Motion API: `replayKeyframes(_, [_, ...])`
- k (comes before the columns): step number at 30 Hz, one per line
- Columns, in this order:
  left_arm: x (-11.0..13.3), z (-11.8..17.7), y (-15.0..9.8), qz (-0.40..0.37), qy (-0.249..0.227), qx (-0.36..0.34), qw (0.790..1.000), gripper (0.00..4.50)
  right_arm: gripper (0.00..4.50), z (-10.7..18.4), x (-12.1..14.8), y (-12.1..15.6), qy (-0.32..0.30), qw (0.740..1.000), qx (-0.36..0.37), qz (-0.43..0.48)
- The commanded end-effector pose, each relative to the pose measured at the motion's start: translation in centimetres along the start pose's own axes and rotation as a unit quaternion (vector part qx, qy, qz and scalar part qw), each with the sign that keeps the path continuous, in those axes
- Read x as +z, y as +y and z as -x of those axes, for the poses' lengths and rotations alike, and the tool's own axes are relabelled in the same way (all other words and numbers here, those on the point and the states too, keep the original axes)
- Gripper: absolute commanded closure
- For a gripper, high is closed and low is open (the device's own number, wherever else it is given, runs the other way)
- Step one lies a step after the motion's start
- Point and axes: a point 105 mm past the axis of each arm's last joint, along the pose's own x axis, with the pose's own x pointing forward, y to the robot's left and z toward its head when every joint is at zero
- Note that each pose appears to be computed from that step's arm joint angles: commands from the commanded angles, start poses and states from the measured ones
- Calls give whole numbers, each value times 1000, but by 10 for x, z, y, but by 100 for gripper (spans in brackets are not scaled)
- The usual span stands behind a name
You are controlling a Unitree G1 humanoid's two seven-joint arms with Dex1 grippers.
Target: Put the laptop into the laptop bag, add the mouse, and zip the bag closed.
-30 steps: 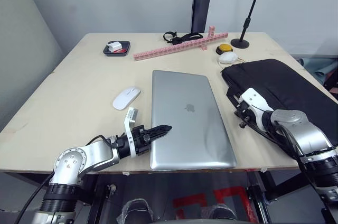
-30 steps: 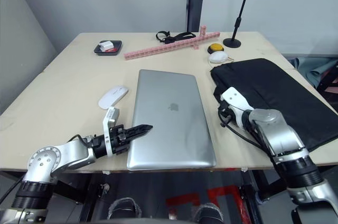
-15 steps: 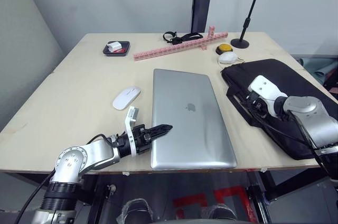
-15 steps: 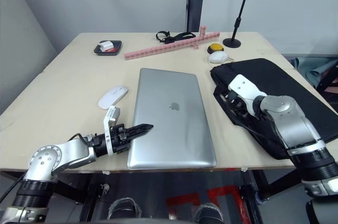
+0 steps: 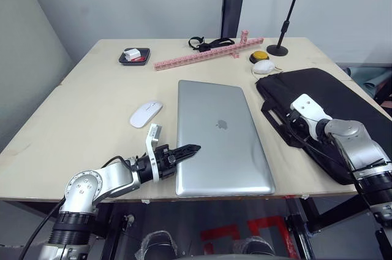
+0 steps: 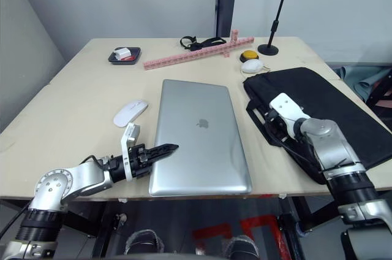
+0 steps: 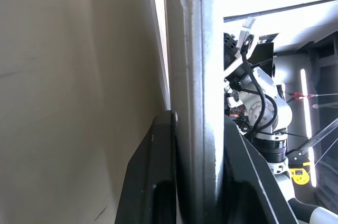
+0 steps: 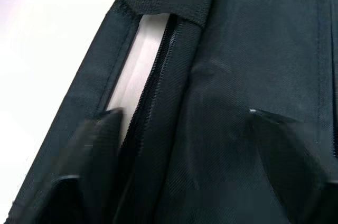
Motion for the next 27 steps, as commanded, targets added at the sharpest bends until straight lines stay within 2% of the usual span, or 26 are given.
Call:
replayKeyframes(1, [3, -2, -26, -37, -8, -46, 998, 411, 182, 3, 5, -10, -13, 999, -10, -42])
replayKeyframes(9, [-3, 0, -27, -36, -8, -45, 998, 411, 449, 5, 0, -8, -9, 996, 3, -87])
replayKeyframes(15, [-4, -1, -26, -35, -5, -46, 998, 411, 449, 8, 1, -5, -10, 990, 22, -141])
replayKeyframes(19, [-3, -3, -26, -36, -4, -46, 998, 411, 449, 13, 10, -6, -22, 982, 37, -183])
replayKeyframes(22, [-2, -4, -25, -35, -3, -45, 998, 411, 449, 26, 38, -10, -45, 965, 79, -244])
replayKeyframes(27, [2, -5, -24, -24, -9, -46, 999, 411, 449, 42, 69, -12, -64, 944, 116, -301])
